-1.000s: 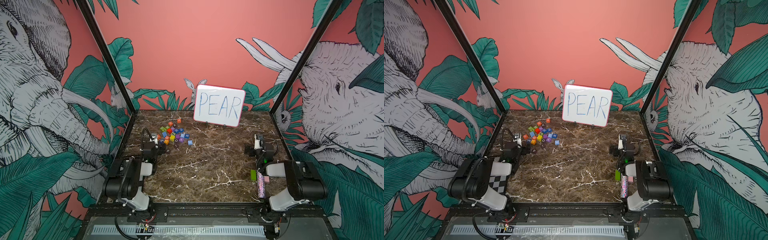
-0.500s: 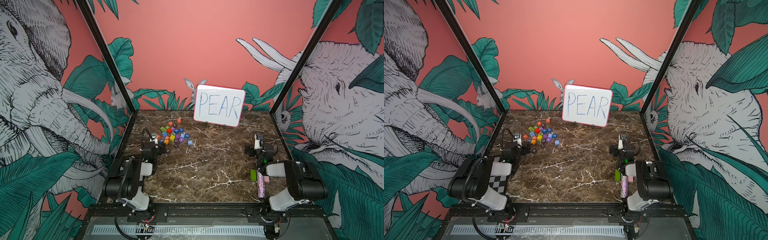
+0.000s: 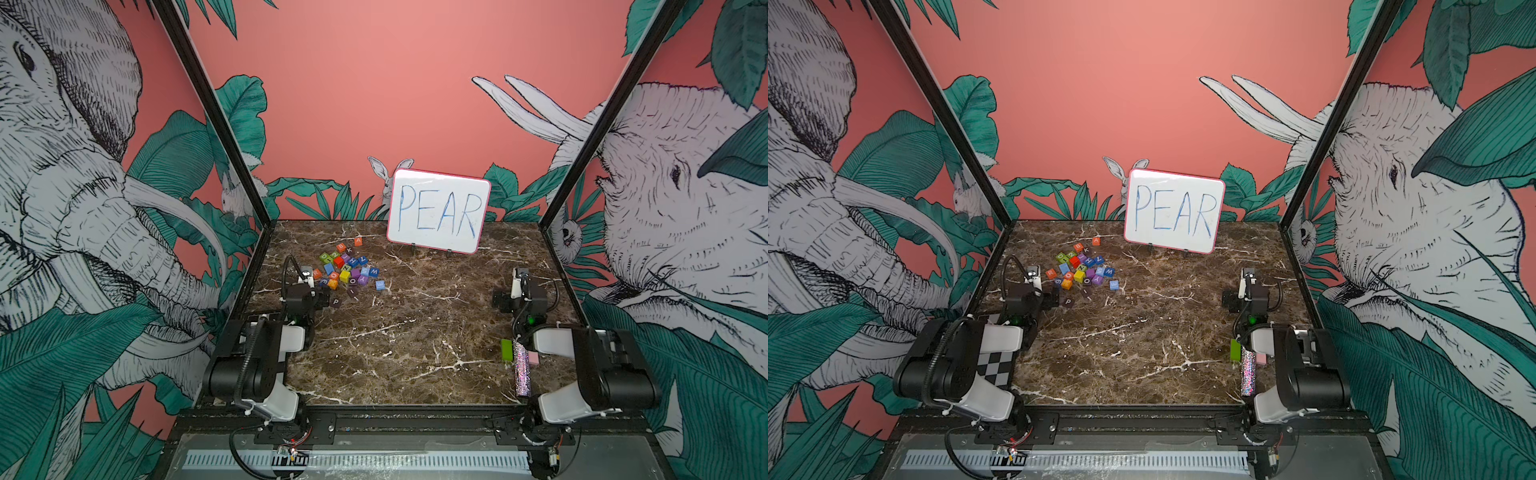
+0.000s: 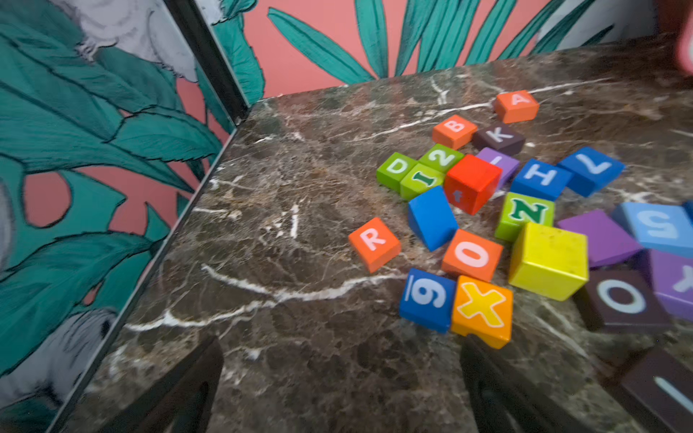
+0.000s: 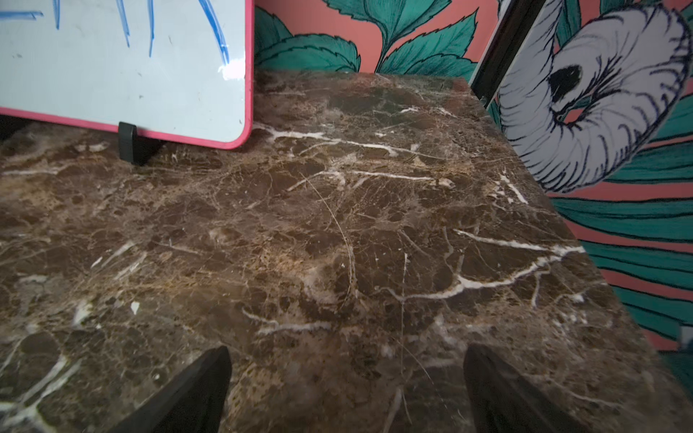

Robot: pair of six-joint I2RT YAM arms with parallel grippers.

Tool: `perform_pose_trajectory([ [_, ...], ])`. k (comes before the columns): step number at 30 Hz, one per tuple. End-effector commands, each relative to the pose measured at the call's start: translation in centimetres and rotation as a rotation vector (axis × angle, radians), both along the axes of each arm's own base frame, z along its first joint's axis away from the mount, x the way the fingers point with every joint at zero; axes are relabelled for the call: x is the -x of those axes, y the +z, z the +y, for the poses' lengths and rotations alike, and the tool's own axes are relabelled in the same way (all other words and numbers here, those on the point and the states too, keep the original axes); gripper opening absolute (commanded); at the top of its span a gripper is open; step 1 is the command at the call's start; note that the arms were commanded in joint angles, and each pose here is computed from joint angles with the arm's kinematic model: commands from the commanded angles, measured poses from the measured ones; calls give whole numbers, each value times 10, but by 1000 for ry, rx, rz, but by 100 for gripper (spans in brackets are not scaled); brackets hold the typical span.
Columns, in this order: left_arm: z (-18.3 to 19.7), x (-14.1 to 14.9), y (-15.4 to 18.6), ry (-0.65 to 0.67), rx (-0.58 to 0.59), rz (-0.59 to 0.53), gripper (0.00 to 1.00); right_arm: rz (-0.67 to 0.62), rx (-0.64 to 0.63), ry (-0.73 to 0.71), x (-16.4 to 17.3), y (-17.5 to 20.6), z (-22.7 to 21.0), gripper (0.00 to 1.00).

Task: Spell the uppercase word “pear” with letter blocks
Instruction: Pick up the letter block from the center of the board.

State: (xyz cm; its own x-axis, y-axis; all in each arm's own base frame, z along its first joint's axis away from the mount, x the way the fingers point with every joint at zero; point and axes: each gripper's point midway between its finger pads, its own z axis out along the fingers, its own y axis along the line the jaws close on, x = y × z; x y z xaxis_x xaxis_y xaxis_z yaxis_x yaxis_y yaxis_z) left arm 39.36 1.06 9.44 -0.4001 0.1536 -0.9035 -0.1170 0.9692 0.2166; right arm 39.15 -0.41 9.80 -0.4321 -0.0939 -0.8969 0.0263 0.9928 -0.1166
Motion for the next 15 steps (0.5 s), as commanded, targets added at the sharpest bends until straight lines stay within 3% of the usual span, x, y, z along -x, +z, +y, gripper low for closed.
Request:
perform_pose_trajectory([
  [1,15,2,33,150,-22,42,99,-19,42,-35,-6,48,11,99],
  [6,9,11,54,220,35,82,100,28,-88,122,-9,66,75,99],
  [11,-8,25,67,223,157,133,100,106,-70,349,5,65,164,99],
  [15,-25,36,68,209,245,200,99,161,-22,483,18,56,210,98],
])
